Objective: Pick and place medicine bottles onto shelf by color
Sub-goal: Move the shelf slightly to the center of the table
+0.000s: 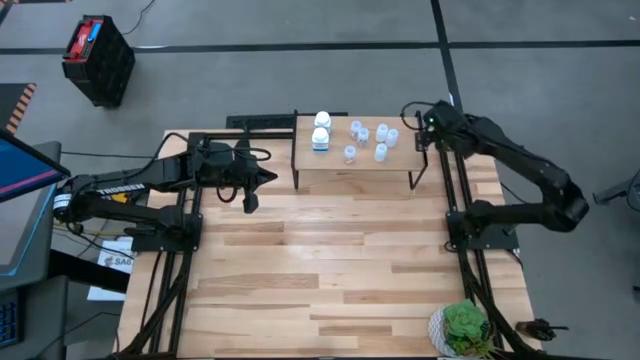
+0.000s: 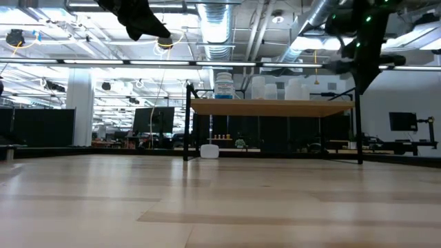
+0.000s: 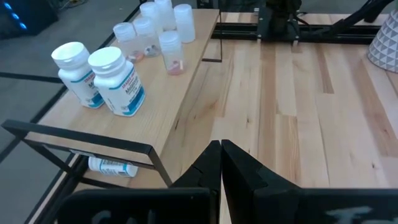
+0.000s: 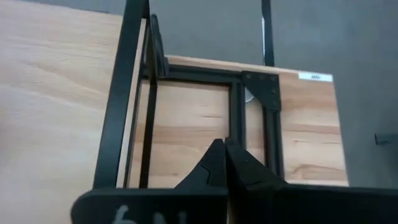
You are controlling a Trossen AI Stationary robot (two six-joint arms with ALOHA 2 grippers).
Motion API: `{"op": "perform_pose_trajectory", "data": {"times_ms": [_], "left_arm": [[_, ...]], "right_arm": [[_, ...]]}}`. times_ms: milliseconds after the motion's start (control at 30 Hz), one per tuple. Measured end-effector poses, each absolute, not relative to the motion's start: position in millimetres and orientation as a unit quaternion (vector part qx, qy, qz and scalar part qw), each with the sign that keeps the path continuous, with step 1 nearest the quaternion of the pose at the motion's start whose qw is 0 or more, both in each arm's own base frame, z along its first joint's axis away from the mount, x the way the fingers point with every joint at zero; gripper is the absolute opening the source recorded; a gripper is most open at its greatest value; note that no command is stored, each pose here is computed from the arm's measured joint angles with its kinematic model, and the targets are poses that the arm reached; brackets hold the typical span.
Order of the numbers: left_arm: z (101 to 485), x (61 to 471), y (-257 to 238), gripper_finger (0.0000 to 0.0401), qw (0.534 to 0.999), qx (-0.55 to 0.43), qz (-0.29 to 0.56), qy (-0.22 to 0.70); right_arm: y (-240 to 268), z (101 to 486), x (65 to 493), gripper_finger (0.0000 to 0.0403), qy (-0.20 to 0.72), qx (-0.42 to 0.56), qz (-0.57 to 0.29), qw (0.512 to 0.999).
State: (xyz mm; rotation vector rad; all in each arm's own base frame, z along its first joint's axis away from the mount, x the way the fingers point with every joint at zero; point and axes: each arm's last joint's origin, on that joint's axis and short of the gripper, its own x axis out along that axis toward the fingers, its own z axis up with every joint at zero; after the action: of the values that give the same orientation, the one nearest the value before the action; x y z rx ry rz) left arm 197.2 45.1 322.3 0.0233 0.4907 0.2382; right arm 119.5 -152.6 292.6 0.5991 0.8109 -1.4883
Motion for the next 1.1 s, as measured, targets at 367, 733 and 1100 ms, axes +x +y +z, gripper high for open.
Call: {"op": "perform_pose_trajectory", "data": {"times_ms": [367, 733, 1100], "left_arm": [[321.6, 197.0, 45.2, 0.0, 0.962, 0.023, 0.115, 0.247], [321.6, 197.0, 45.2, 0.0, 0.962, 0.023, 0.115, 0.248], [319.0, 195.5, 44.8, 0.0, 0.958, 0.021, 0.114, 0.263]], "right_arm": [[-151.6, 287.1, 145.2, 0.0002, 0.367, 0.257, -0.584, 0.677], [-163.4, 271.2, 161.3, 0.0002, 0.387, 0.26, -0.576, 0.672], [-170.1, 265.3, 186.5, 0.0002, 0.359, 0.257, -0.534, 0.721]]}}
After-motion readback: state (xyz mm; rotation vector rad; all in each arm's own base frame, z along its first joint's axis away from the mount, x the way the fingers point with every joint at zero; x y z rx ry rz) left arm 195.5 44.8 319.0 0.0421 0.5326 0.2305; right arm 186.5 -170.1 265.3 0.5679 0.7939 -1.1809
